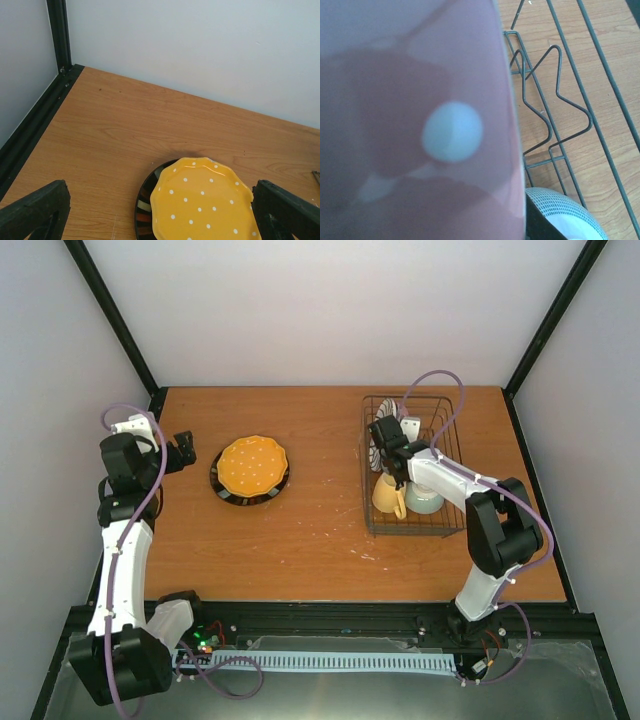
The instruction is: Load the mixed dishes into the dish rack
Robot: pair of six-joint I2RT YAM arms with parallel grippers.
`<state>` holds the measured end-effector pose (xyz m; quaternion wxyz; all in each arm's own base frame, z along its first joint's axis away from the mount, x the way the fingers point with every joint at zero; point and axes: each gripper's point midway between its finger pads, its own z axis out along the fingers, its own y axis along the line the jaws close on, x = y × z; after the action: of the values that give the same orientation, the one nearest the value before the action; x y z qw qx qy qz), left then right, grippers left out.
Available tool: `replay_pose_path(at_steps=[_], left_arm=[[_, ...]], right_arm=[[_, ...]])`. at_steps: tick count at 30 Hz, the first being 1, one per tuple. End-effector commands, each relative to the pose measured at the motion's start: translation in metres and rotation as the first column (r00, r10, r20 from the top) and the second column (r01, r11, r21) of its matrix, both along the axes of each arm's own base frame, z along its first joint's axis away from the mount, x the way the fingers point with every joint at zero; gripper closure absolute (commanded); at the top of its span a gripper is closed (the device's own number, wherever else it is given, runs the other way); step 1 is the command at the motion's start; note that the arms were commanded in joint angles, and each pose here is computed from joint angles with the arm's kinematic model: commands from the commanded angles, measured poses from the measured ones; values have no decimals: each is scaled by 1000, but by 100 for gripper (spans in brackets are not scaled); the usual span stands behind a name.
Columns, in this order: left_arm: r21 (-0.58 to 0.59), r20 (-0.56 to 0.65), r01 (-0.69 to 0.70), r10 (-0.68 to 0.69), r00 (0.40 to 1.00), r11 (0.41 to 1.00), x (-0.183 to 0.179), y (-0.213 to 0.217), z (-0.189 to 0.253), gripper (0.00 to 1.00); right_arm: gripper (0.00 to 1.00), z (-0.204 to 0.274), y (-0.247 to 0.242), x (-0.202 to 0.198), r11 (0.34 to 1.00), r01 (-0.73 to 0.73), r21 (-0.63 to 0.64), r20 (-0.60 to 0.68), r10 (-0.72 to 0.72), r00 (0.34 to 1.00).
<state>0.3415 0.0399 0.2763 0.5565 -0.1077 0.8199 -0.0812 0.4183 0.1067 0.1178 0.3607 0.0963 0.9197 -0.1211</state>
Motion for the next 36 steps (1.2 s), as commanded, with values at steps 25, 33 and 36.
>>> replay_pose_path(at_steps=[25,33,36], left_arm=[[-244,-137,76,-112,984,967,17,-26,-53,0],[-322,-306,61,-165,938,945,26,-31,-98,23],[-343,-360,55,-185,914,938,30,-32,-115,43]], right_arm=[[33,135,-11,-24,989,-32,147,260,-7,966],[34,220,-30,-54,978,-61,199,435,-33,900],[34,241,-35,-66,974,-79,212,478,-33,877]])
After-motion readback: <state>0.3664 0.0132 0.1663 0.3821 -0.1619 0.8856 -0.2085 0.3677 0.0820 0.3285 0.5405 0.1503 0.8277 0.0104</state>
